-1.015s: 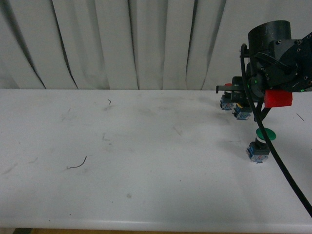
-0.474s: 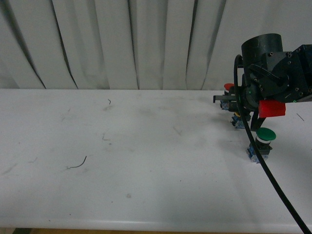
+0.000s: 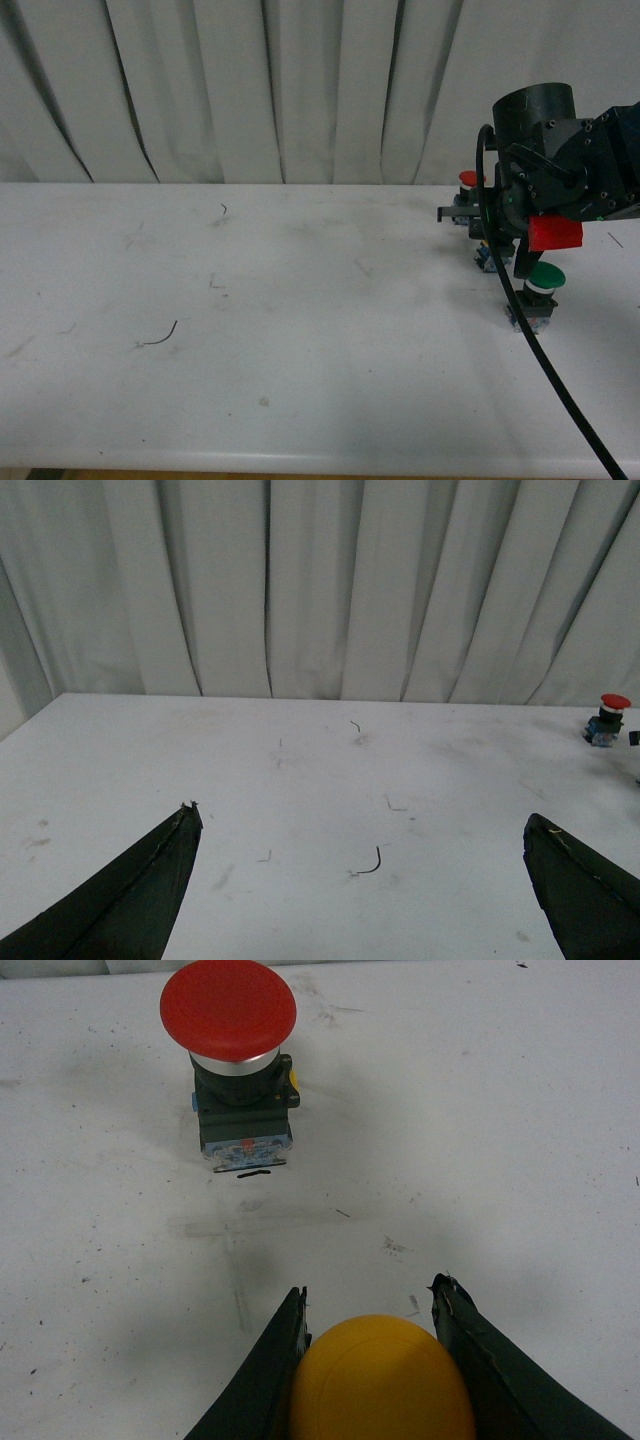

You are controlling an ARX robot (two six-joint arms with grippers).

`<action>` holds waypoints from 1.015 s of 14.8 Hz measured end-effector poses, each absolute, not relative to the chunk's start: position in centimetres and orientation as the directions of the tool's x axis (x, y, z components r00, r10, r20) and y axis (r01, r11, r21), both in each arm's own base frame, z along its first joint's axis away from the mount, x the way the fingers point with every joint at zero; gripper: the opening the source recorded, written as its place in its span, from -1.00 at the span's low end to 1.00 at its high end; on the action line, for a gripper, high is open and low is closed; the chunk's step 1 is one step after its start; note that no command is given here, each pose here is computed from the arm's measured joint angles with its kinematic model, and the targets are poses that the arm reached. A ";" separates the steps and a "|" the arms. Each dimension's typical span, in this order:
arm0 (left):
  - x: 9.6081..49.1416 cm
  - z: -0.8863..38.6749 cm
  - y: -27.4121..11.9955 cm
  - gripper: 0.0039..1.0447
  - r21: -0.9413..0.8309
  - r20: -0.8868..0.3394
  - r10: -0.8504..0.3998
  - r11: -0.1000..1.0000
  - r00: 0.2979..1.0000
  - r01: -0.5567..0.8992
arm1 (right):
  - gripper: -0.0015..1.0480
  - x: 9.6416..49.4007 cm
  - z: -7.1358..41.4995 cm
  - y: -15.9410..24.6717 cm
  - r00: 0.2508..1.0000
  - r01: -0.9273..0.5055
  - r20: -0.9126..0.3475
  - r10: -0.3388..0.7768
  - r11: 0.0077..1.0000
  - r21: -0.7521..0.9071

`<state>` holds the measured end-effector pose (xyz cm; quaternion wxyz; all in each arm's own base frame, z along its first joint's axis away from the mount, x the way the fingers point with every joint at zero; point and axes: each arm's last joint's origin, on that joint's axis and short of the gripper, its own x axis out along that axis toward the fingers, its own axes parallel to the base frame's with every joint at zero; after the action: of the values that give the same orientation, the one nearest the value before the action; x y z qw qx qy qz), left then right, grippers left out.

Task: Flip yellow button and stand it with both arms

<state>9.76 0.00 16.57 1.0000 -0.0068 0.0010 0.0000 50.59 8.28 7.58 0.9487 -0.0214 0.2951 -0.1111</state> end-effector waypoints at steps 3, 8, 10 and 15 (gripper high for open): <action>9.8 16.6 0.0 0.88 -0.014 -0.002 0.000 1.000 1.000 0.000 | -0.33 50.6 7.6 8.3 0.801 0.199 -0.555 -0.224 0.974 -0.106; 9.8 16.6 0.0 0.88 -0.014 -0.002 0.000 1.000 1.000 0.000 | -0.33 50.7 7.6 7.8 0.798 0.218 -0.551 -0.245 0.969 -0.114; 9.8 16.6 0.0 0.88 -0.014 -0.002 0.000 1.000 1.000 0.000 | -0.33 50.7 7.5 7.6 0.796 0.223 -0.552 -0.249 0.968 -0.115; 9.8 16.6 0.0 0.88 -0.014 -0.002 0.000 1.000 1.000 0.000 | 0.71 50.8 7.3 7.6 0.796 0.213 -0.557 -0.237 0.971 -0.109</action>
<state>9.76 0.00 16.57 1.0000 -0.0068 0.0010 0.0000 50.75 7.63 7.32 0.9475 -0.0203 0.2963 -0.1185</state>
